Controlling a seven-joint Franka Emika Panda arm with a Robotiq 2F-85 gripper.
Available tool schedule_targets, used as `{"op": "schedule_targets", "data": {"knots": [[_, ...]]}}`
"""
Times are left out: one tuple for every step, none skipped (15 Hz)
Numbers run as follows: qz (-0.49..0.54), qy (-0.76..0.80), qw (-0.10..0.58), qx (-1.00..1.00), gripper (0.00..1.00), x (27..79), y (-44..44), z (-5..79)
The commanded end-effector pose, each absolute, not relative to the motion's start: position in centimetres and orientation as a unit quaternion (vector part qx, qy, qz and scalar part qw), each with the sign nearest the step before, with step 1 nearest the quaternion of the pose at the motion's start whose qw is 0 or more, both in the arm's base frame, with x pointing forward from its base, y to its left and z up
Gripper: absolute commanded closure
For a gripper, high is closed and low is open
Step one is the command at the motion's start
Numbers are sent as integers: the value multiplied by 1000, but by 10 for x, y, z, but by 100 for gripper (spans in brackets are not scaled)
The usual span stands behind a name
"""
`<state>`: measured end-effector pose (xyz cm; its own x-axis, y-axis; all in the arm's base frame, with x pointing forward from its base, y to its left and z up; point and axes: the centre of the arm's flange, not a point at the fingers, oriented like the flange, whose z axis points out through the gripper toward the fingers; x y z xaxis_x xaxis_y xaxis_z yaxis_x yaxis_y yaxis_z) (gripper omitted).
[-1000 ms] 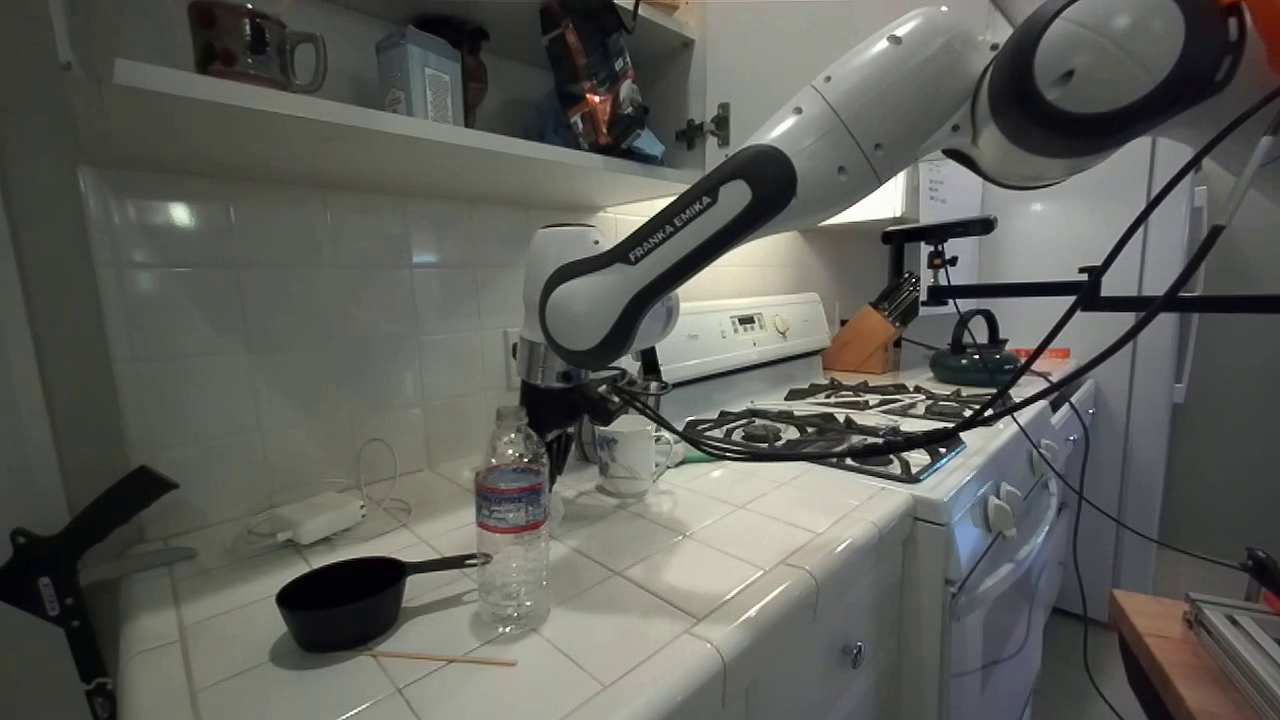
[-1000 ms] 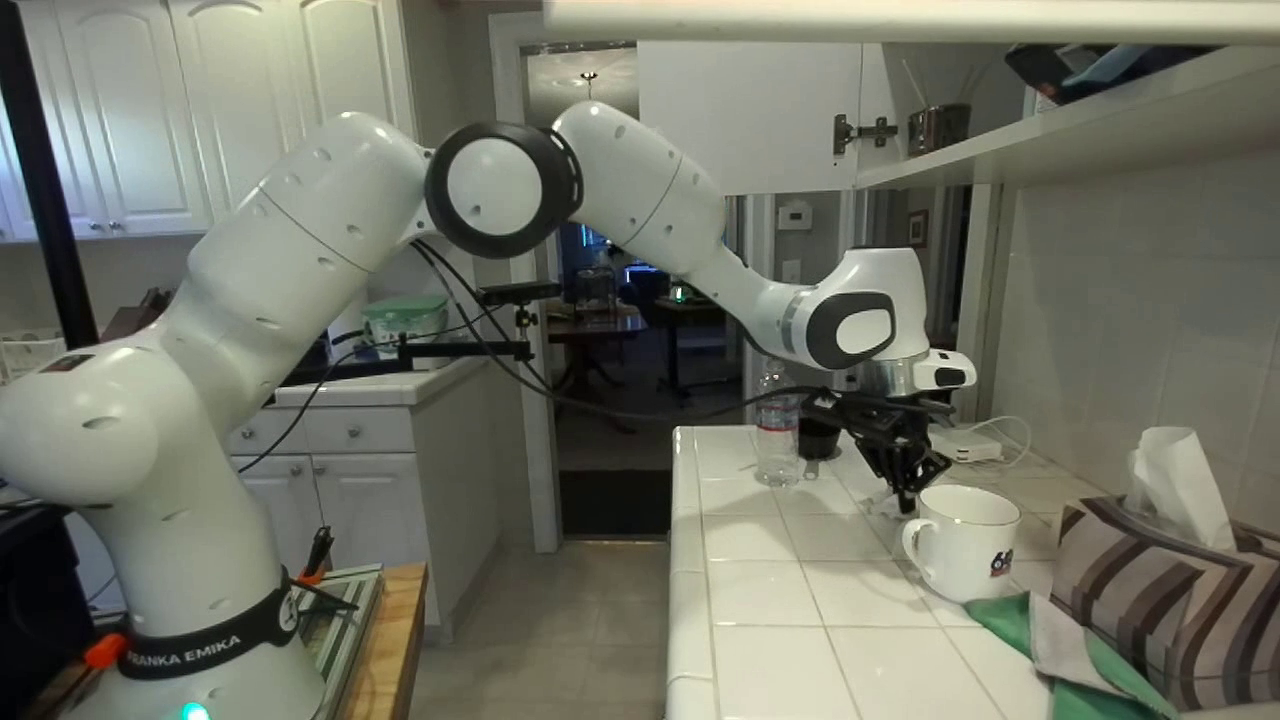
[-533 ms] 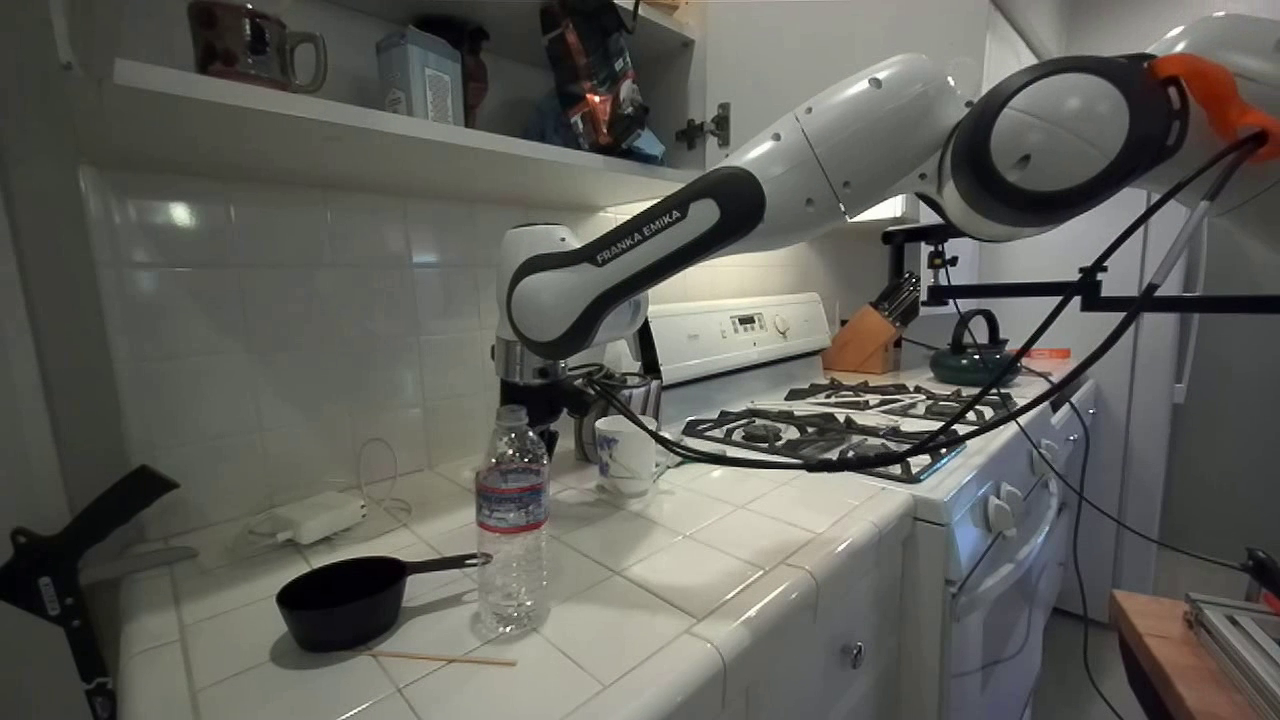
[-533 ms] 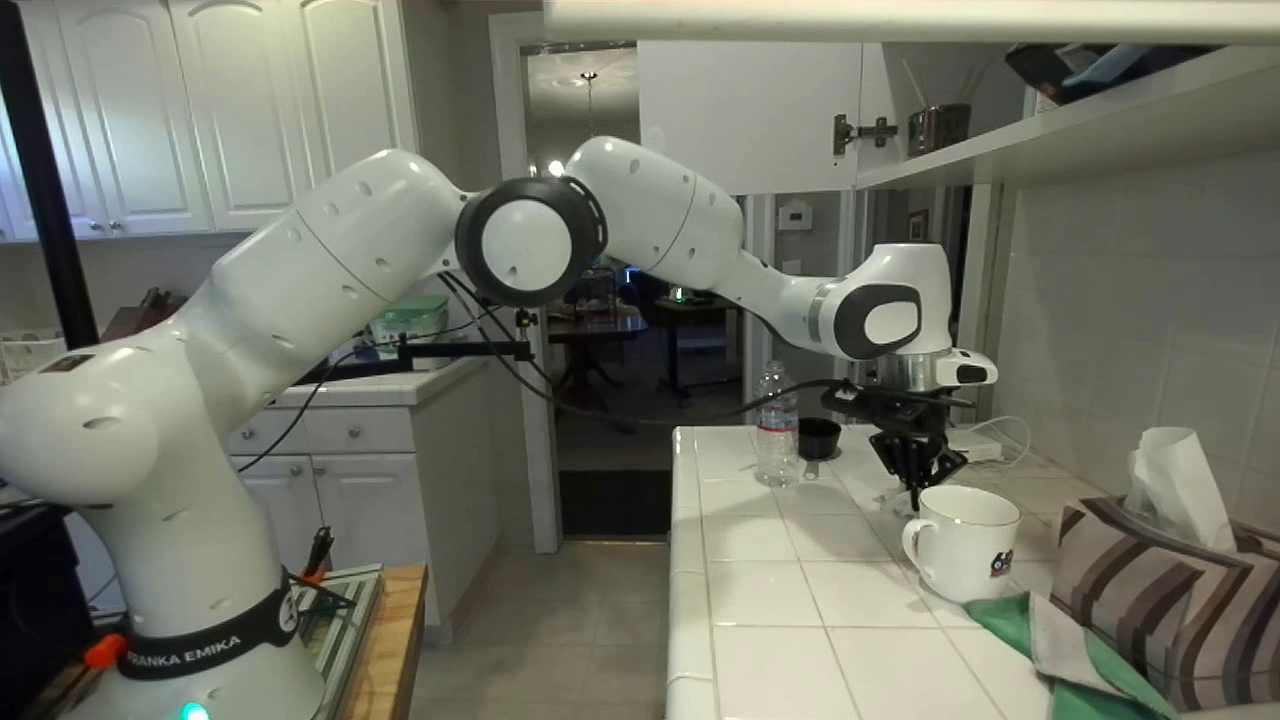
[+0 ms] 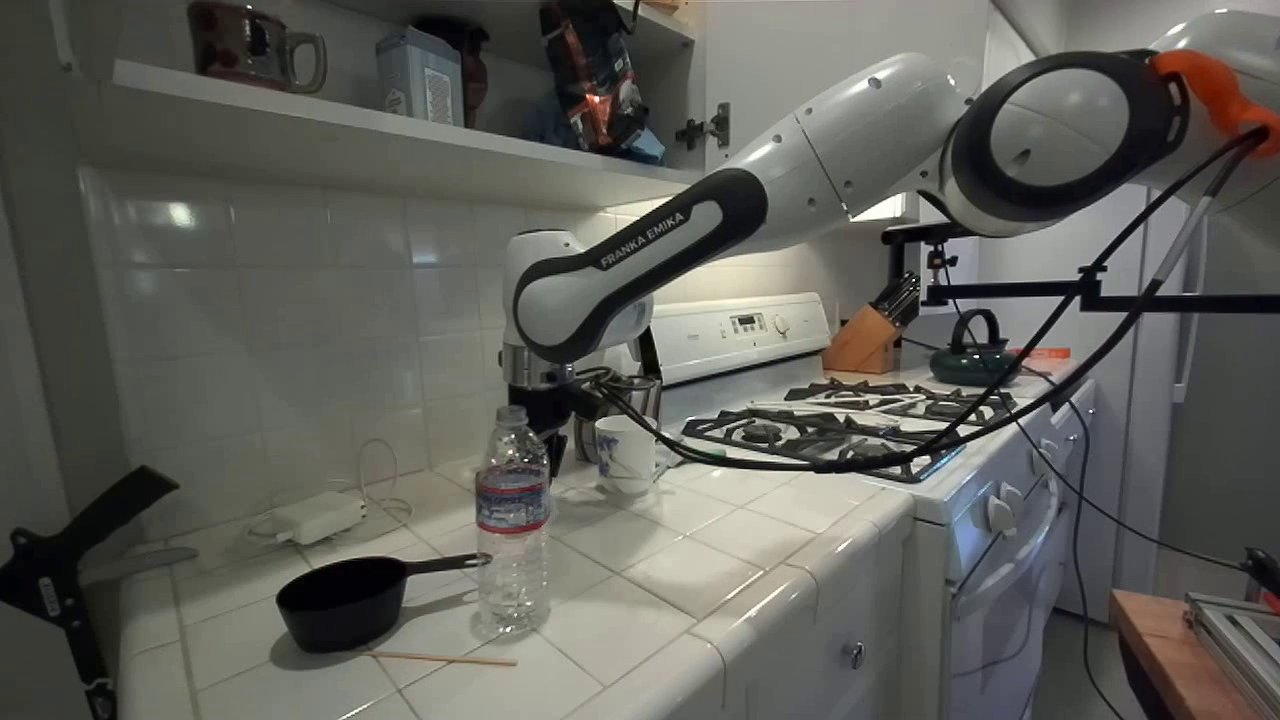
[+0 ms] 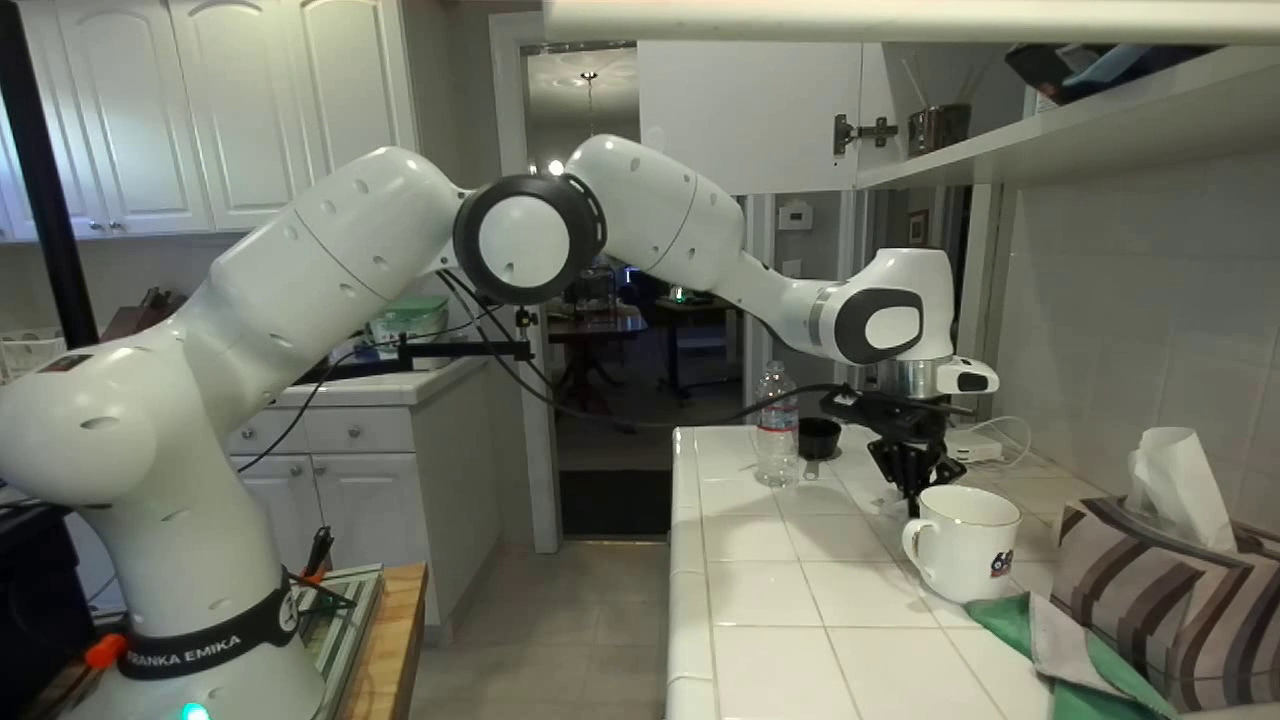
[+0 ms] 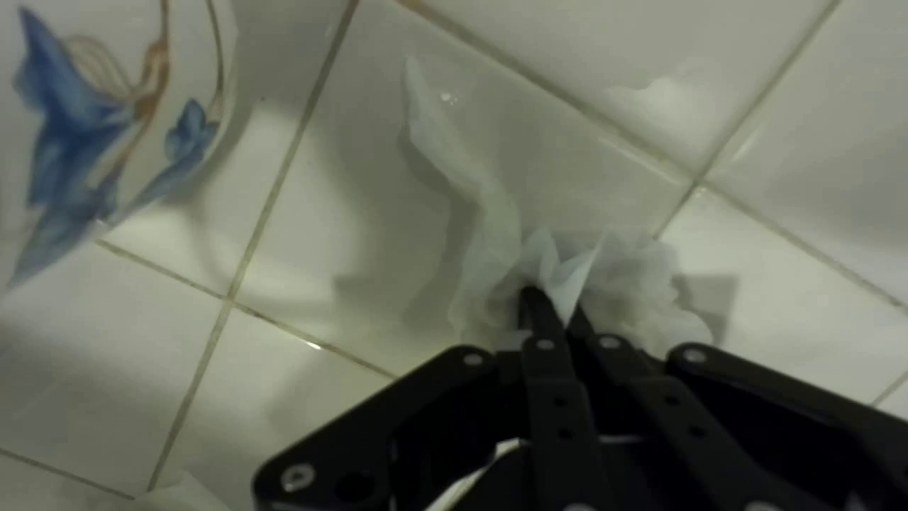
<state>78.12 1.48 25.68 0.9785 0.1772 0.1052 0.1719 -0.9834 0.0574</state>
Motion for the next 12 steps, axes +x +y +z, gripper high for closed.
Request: {"op": "schedule_targets", "data": {"knots": [[29, 85, 32, 995, 99, 706, -2, 239], [27, 81, 32, 996, 99, 701, -3, 238], [26, 77, 32, 996, 99, 696, -5, 239], [24, 73, 31, 997, 99, 691, -7, 240], [23, 70, 33, 997, 99, 685, -8, 241], [21, 69, 34, 997, 99, 678, -8, 241], [19, 68, 34, 997, 99, 672, -9, 241], [17, 66, 36, 997, 99, 665, -10, 241], [15, 64, 37, 997, 99, 658, -11, 241], [15, 61, 38, 997, 99, 651, -11, 241], [12, 56, 39, 998, 99, 643, -13, 240], [11, 50, 39, 998, 99, 636, -14, 240]]}}
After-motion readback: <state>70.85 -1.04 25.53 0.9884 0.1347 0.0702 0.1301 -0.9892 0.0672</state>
